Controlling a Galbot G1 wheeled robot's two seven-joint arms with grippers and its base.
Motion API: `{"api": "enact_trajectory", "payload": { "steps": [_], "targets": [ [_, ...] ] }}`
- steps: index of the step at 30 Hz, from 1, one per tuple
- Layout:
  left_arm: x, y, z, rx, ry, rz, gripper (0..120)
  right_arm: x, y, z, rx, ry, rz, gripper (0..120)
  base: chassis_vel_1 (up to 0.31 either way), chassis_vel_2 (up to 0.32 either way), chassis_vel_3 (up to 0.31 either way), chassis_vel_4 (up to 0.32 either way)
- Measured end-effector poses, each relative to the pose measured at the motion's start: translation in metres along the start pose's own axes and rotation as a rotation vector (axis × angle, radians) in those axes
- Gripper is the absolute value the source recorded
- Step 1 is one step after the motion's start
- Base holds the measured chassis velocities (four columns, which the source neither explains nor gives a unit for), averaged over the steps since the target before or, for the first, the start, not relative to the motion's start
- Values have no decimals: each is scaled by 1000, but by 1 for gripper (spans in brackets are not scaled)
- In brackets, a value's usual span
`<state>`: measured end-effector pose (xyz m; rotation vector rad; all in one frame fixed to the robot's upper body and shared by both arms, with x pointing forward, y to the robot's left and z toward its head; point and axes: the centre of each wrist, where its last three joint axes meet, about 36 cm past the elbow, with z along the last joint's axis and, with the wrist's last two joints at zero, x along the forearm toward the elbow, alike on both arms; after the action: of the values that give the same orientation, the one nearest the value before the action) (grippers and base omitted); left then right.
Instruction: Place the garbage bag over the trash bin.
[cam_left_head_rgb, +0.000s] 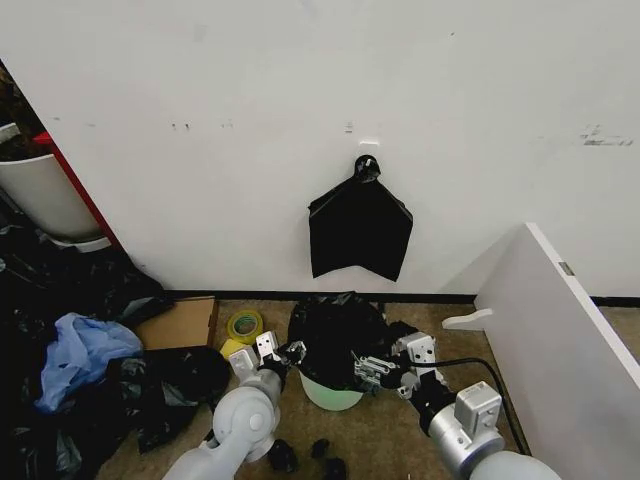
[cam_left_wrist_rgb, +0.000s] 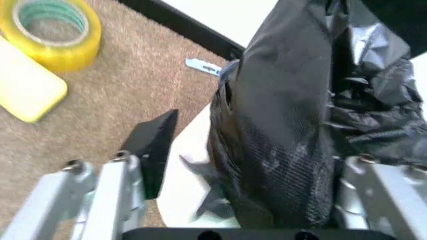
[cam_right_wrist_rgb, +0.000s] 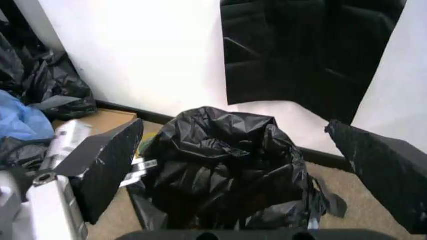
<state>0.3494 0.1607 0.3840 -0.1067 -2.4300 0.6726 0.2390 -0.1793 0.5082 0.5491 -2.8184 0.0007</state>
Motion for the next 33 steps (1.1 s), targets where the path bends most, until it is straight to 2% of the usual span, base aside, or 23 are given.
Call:
{"api": "enact_trajectory", "payload": {
  "steps": [1, 2, 4, 7, 8, 10, 12, 13, 15, 18, 20, 21, 22, 23, 24, 25, 29, 33],
  "targets": [
    [0, 0, 0, 0, 0, 0, 70, 0, 0, 0, 0, 0, 0, 100, 0, 0, 0, 0],
    [12, 3, -1, -51, -19, 33, 77, -3, -1, 1, -2, -14, -5, 100, 0, 0, 0, 0],
    [15, 3, -1, -69, -28, 45, 81, -3, -1, 1, -3, -19, -7, 100, 0, 0, 0, 0],
    [35, 0, -3, -179, -128, 119, 95, -6, -1, 3, -28, -53, -17, 100, 0, 0, 0, 0],
    [37, -1, -3, -189, -139, 125, 96, -6, -1, 4, -34, -59, -16, 100, 0, 0, 0, 0],
    [52, -2, 0, -270, -233, 136, 100, -10, -3, 10, -66, -97, 18, 100, 0, 0, 0, 0],
    [55, -1, 3, -291, -262, 136, 100, -11, -5, 13, -73, -116, 38, 100, 0, 0, 0, 0],
    [60, 1, 11, -344, -335, 136, 100, -13, -9, 21, -95, -160, 81, 100, 0, 0, 0, 0],
    [67, 5, 24, -423, -428, 133, 100, -13, -18, 35, -117, -223, 134, 100, 0, 0, 0, 0],
    [86, 12, 54, -530, -578, 131, 100, -1, -35, 74, -107, -399, 211, 100, 0, 0, 0, 0],
    [89, 12, 57, -540, -598, 132, 100, 0, -37, 80, -100, -419, 225, 100, 0, 0, 0, 0],
    [99, 12, 58, -558, -663, 127, 100, 5, -39, 98, -78, -466, 269, 100, 0, 0, 0, 0],
    [101, 12, 57, -562, -680, 122, 100, 5, -39, 101, -74, -473, 279, 100, 0, 0, 0, 0],
    [110, 12, 54, -569, -732, 102, 100, 10, -40, 120, -57, -499, 328, 100, 0, 0, 0, 0],
    [111, 12, 53, -570, -739, 99, 100, 11, -41, 122, -55, -501, 333, 100, 0, 0, 0, 0],
    [124, 11, 49, -575, -798, 85, 100, 18, -41, 141, -45, -518, 376, 100, 0, 0, 0, 0],
    [139, 11, 53, -600, -837, 83, 100, 28, -36, 152, -23, -539, 390, 100, 0, 0, 0, 0],
    [150, 29, 70, -649, -854, 57, 100, 32, -27, 145, 21, -550, 380, 100, 0, 0, 0, 0]
  ]
}}
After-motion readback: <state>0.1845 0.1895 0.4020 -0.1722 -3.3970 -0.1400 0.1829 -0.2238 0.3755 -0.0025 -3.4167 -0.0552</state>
